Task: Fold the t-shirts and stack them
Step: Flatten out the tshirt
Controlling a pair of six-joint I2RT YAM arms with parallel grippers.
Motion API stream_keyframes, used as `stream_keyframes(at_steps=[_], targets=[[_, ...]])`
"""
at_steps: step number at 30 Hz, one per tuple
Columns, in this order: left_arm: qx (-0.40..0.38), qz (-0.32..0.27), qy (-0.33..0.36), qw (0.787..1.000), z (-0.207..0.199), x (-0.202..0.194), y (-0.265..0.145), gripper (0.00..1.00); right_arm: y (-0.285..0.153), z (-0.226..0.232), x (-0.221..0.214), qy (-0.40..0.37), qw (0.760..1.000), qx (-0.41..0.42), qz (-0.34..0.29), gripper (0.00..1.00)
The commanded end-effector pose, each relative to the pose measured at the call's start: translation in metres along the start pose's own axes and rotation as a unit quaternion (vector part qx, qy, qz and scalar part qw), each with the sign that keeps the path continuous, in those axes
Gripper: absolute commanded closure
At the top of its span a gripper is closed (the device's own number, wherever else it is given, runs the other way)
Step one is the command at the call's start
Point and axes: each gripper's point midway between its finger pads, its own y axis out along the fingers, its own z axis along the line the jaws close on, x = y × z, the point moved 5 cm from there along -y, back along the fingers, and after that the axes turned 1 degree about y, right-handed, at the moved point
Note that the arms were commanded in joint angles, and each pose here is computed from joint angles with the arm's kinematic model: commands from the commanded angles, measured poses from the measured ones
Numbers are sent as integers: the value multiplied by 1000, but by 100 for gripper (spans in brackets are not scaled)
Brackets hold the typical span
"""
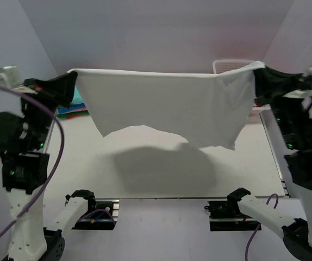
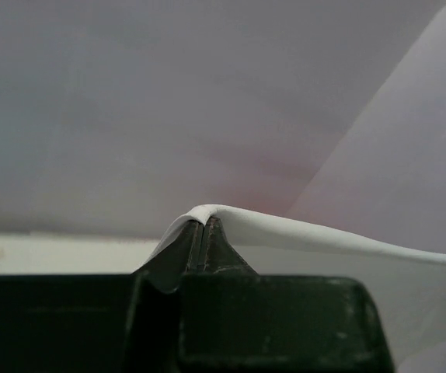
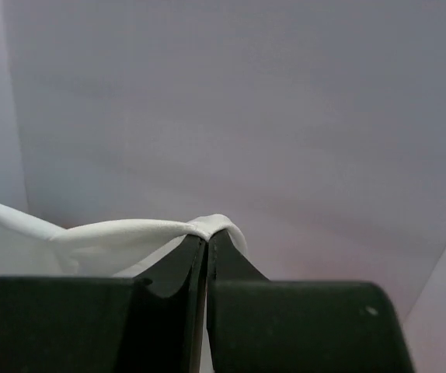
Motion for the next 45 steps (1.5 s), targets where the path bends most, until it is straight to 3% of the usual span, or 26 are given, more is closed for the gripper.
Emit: stream_keyframes(at_steps=[1,4,8,12,15,18,19,20,22,23,24,25,26,28,29,31,33,41,43,45], targets=[[-28,-41,34,998,-26,37,-36,100,-25,4,59,-72,993,81,-55,100],[-35,-63,37,997,-38,57,-50,100,-38,7,82,-85,987,108,-85,100],[-44,-66,39,996,-45,64,-54,100,-40,-4,101,-110,983,72,-130,100],[-43,-46,32,997,-34,48,-27,100,-14,-10,80,-129,985,30,-113,100],[-5,-7,24,1000,-11,23,2,100,31,-7,31,-136,989,6,-54,100],[76,53,10,996,38,-31,39,100,75,0,-53,-150,988,-22,17,100],[129,77,0,989,65,-59,48,100,82,1,-73,-149,988,-24,37,100],[168,107,0,980,89,-86,61,100,101,9,-127,-154,983,-19,96,100],[254,148,-11,956,135,-137,68,100,110,7,-180,-129,980,-30,147,100],[284,167,-12,944,152,-158,71,100,116,13,-230,-126,971,-19,200,100],[323,208,-10,923,178,-194,79,96,122,13,-274,-106,964,-24,243,100],[352,232,-6,907,195,-216,79,84,124,13,-316,-88,953,-29,289,100],[375,254,-3,892,211,-233,79,42,127,11,-330,-81,948,-35,306,78],[416,313,2,854,243,-280,86,7,118,14,-403,-54,913,-32,402,43],[438,337,2,833,251,-293,82,0,125,14,-406,-39,911,-35,409,30],[450,354,0,820,259,-303,92,0,130,17,-430,-27,897,-34,439,10],[445,383,-11,810,265,-324,94,0,120,21,-444,-13,884,-34,465,10],[370,403,-12,837,252,-346,87,0,60,37,-453,101,849,-69,514,10],[329,422,-22,845,247,-358,85,0,27,44,-468,139,817,-93,552,10],[326,444,-26,834,249,-375,81,0,6,45,-476,158,794,-113,576,10]])
